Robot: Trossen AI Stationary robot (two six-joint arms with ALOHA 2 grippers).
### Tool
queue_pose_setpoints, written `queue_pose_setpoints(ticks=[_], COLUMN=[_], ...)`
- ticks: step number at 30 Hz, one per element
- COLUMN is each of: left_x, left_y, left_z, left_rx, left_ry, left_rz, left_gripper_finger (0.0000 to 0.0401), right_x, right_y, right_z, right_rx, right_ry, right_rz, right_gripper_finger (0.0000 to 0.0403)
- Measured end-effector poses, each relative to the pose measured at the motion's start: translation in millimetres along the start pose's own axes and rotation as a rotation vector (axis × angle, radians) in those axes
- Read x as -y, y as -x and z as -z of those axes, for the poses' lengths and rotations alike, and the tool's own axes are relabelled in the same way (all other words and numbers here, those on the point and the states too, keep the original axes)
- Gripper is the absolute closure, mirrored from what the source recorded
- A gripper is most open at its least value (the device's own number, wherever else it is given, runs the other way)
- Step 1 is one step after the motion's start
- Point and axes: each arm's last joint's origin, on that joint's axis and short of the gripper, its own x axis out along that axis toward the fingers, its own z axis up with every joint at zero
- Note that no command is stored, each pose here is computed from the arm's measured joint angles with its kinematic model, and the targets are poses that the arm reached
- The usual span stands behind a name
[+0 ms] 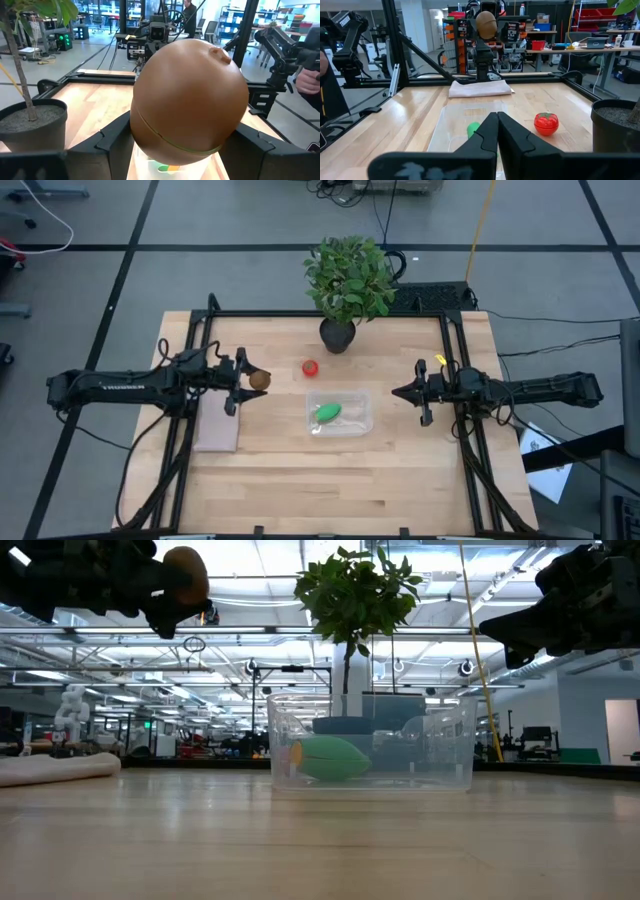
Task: Pick and placing Produce into tupperware
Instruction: Put the brown kiwi into the transparent bin
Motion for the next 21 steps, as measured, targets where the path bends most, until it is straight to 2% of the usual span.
queue_pose_setpoints(ticks=[9,14,21], left_x=[0.0,-1.6,-2.1], left_y=[0.0,-0.3,-5.0], left_z=[0.0,-0.5,-18.2], left_rx=[0.000,0.002,0.032], left_ry=[0.010,0.048,0.051], left_rz=[-0.001,-0.052,-0.051], left_gripper_finger=[0.0160,0.0160,0.0160], right_x=[0.0,0.0,0.0], right_y=[0.0,0.0,0.0], right_z=[0.0,0.0,-0.4], right_rx=[0.000,0.000,0.004], right_ry=[0.000,0.000,0.000], right_rz=[0.000,0.000,0.000], right_gripper_finger=[0.0403,0.0403,0.0403])
